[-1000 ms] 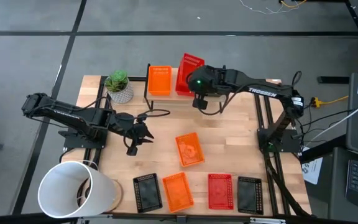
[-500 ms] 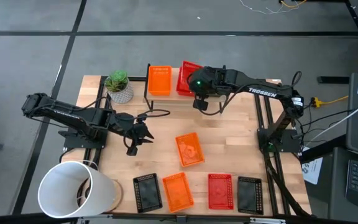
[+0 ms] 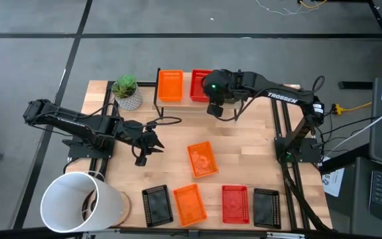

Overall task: Stack baskets on shelf by color
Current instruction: Stack the right black bin on top of the black bin on the shelf

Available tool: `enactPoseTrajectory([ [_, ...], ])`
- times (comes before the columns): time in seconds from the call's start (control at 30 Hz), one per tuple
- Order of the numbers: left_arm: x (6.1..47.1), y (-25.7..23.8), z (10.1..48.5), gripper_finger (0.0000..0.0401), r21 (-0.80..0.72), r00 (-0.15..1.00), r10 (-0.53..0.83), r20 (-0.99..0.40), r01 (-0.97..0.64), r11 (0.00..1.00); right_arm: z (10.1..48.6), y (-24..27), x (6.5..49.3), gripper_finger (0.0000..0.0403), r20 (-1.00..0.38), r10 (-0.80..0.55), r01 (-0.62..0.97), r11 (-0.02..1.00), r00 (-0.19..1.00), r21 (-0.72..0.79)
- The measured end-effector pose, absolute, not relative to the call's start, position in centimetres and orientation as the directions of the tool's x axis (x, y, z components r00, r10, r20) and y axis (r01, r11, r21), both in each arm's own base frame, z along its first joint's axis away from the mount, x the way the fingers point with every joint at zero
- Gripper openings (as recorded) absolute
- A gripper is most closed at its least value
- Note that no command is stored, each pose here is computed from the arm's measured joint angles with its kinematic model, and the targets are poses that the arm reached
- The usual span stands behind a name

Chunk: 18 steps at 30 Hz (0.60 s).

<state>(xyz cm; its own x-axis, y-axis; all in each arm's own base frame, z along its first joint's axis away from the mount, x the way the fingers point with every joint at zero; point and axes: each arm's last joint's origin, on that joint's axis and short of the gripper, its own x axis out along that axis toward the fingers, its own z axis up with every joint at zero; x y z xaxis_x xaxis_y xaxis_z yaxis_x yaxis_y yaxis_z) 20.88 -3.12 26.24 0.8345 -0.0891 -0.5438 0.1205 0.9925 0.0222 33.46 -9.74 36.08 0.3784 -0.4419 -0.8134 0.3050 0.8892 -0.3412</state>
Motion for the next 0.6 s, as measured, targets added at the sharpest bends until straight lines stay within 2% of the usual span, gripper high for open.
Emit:
enactPoseTrajectory([
  [0.1,20.9,-3.1,26.2,0.0069,0.022,0.834,-0.089,-0.544,0.12,0.992,36.8,-8.8,32.2,0.0133,-0.875,-0.385,0.324,0.901,0.295,-0.287],
  [0.27,20.9,-3.1,26.2,0.0069,0.022,0.834,-0.089,-0.544,0.12,0.993,36.0,-5.7,30.3,0.0133,-0.989,-0.063,0.269,0.963,0.133,-0.025],
  [0.47,20.9,-3.1,26.2,0.0069,0.021,0.834,-0.089,-0.545,0.12,0.993,33.3,0.2,28.9,0.0133,-0.975,0.217,0.185,0.958,0.037,0.22],
  [0.6,20.9,-3.1,26.2,0.0069,0.021,0.833,-0.089,-0.546,0.12,0.993,30.8,4.3,26.2,0.0133,-0.969,0.229,0.175,0.962,-0.09,0.211],
])
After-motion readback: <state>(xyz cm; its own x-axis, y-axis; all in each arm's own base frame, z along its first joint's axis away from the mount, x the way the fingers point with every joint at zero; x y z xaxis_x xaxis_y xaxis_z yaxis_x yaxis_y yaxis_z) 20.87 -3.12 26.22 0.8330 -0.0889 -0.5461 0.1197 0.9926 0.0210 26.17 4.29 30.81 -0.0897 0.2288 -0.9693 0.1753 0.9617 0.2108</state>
